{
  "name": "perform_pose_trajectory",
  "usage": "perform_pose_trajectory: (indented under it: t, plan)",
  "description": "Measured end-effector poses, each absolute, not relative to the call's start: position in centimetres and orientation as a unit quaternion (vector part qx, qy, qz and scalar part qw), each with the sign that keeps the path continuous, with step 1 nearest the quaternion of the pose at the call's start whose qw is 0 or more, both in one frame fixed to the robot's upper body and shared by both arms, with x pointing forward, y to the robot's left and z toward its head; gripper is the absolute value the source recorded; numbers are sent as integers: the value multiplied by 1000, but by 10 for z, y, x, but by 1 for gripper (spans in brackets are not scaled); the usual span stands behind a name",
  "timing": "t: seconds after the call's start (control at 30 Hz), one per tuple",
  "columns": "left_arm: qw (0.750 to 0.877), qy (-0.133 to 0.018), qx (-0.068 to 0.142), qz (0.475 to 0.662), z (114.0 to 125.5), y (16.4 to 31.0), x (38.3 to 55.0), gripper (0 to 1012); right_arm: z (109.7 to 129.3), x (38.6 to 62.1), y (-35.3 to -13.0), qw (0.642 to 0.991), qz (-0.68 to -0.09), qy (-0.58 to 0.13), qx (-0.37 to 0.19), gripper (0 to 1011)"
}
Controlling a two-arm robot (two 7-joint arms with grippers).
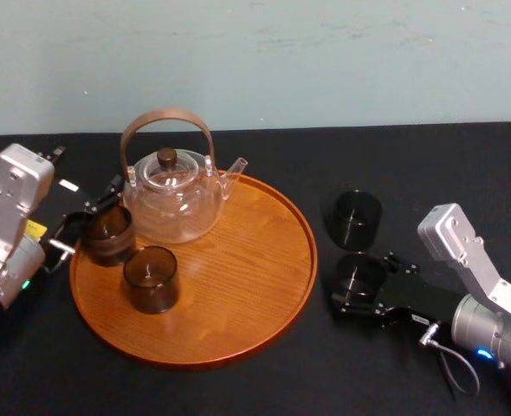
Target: Pick up the glass from the table and place it on the tray.
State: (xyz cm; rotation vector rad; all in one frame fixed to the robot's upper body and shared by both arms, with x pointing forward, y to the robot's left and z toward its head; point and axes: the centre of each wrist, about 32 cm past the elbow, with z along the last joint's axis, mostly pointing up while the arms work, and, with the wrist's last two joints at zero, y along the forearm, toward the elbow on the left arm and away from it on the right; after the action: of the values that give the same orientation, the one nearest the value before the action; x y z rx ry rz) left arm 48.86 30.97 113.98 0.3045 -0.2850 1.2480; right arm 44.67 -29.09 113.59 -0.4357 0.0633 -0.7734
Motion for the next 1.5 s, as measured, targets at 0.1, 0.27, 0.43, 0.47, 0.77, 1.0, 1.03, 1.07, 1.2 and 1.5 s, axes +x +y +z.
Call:
perform_pose_trajectory:
  t: [0.1,0.27,0.43,0.47,0.77,1.0,1.03,1.07,1.2,1.5]
  plan:
    - [791,-132,141,580,1140,310,489,1001,1135,448,-289,904,-372,31,-211,1004]
    - [791,-132,142,580,1140,310,489,1001,1135,450,-287,904,-371,31,-212,1004]
    - [791,-132,142,580,1140,310,489,1001,1135,450,-288,904,-371,31,-212,1004]
    - [791,-132,142,580,1140,310,489,1001,1135,450,-288,904,-371,31,-212,1004]
    - [791,-132,142,580,1140,310,489,1001,1135,449,-288,903,-372,30,-211,913]
    - [791,-132,142,580,1140,310,489,1001,1135,449,-288,903,-372,30,-211,907]
    - [791,-132,142,580,1140,310,489,1001,1135,449,-288,903,-372,30,-211,907]
    - [791,-132,142,580,1140,310,489,1001,1136,449,-288,903,-372,30,-211,907]
    - [791,-132,142,580,1140,310,489,1001,1136,449,-289,903,-372,30,-211,907]
    - [791,-132,142,580,1140,310,489,1001,1140,448,-290,907,-368,29,-203,907]
